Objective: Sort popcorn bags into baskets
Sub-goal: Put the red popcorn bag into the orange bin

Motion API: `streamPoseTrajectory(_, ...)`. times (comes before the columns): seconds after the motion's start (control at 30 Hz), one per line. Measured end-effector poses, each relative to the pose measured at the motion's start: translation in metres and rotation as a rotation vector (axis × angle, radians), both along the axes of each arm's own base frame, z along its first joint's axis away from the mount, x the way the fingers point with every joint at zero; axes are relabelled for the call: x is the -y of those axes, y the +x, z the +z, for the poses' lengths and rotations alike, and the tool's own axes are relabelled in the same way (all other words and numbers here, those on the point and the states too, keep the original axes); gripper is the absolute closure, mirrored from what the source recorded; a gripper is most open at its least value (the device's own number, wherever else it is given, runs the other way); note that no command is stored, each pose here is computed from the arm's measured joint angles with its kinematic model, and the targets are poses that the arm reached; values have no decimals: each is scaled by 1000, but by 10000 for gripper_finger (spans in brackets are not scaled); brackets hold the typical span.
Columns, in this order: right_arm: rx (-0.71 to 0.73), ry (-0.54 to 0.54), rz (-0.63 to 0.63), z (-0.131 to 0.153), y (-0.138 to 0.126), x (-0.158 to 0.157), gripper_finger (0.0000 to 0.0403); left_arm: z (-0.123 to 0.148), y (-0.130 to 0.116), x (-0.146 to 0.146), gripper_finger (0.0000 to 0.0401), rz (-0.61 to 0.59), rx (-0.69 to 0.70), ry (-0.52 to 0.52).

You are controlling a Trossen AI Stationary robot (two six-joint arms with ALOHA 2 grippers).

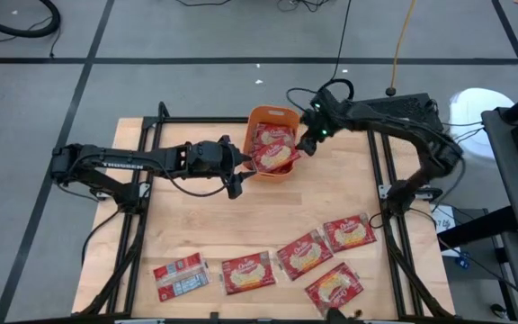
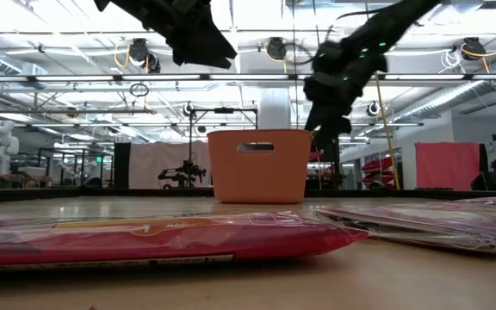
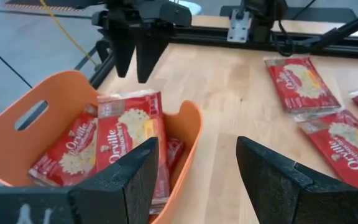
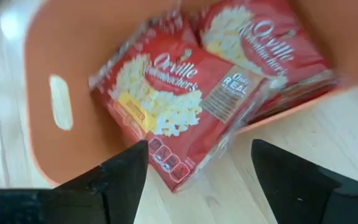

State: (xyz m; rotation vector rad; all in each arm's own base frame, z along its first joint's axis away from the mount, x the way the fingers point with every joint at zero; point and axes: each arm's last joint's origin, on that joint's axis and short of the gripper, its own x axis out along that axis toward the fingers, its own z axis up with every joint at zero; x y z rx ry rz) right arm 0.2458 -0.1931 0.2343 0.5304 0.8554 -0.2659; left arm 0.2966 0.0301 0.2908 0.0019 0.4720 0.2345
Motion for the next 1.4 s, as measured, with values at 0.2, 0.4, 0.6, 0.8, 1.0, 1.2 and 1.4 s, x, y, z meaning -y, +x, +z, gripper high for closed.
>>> streamPoseTrajectory(0.2, 108, 22, -135, -29, -25, -22, 124, 1, 1, 3, 183, -2, 15, 4)
streamPoseTrajectory(0.4, 178, 157, -178, -61, -36, -39, 124, 2, 4, 2, 183, 3, 39, 0)
streamPoseTrajectory(0.6, 198, 183, -156, -68, -34, -47, 124, 2, 4, 5, 183, -1, 42, -8)
streamPoseTrajectory(0.8, 260, 163, -135, -66, -27, -50, 124, 3, 5, 8, 183, -14, 49, -6)
streamPoseTrajectory(1.0, 351, 141, -162, -58, -22, -45, 125, 3, 5, 8, 183, -16, 54, -2)
streamPoseTrajectory(1.2, 346, 143, -168, -62, -21, -43, 149, 4, 5, 11, 183, -26, 64, 0)
streamPoseTrajectory(1.4, 382, 148, -176, -72, -13, -37, 212, 5, 6, 14, 183, -38, 73, 3)
